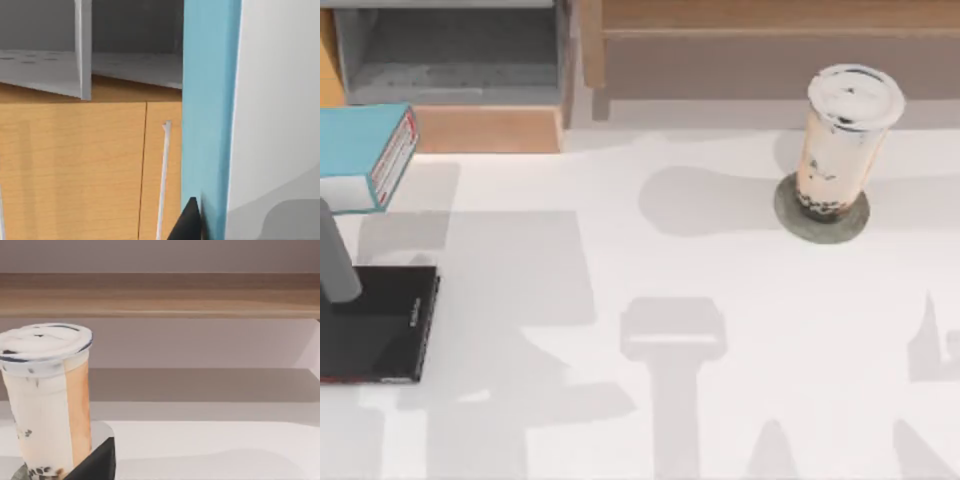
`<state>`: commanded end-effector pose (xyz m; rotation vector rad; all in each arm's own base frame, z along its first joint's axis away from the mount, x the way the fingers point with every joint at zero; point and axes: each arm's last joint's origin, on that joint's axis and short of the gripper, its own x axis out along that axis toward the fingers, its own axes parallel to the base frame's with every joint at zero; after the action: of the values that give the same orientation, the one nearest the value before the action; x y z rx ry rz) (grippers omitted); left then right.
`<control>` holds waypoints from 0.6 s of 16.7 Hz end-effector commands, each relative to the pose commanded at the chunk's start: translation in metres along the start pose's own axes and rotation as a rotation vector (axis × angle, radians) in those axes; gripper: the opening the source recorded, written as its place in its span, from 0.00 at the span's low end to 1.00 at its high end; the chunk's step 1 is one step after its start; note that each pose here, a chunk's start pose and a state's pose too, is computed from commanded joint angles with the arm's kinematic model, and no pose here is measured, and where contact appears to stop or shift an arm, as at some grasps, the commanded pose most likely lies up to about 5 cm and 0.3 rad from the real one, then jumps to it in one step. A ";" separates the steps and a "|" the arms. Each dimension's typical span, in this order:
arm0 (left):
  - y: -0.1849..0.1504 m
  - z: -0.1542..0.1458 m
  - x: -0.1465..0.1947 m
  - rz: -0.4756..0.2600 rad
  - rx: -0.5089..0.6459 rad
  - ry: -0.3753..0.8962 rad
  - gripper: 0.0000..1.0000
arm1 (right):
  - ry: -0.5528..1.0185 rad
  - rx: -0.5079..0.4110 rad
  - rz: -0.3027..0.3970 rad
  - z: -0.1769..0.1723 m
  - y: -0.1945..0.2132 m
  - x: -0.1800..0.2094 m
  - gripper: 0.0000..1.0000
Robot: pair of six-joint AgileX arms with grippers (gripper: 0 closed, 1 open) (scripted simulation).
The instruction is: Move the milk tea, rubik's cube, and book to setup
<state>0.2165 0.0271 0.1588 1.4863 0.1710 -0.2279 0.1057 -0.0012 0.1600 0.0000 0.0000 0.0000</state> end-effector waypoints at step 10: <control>-0.085 -0.004 -0.042 -0.267 0.076 0.019 0.00 | 0.000 0.000 0.000 0.000 0.000 0.000 1.00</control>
<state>0.1539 0.0267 0.0868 1.5401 0.3799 -0.4393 0.1057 -0.0012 0.1600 0.0000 0.0000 0.0000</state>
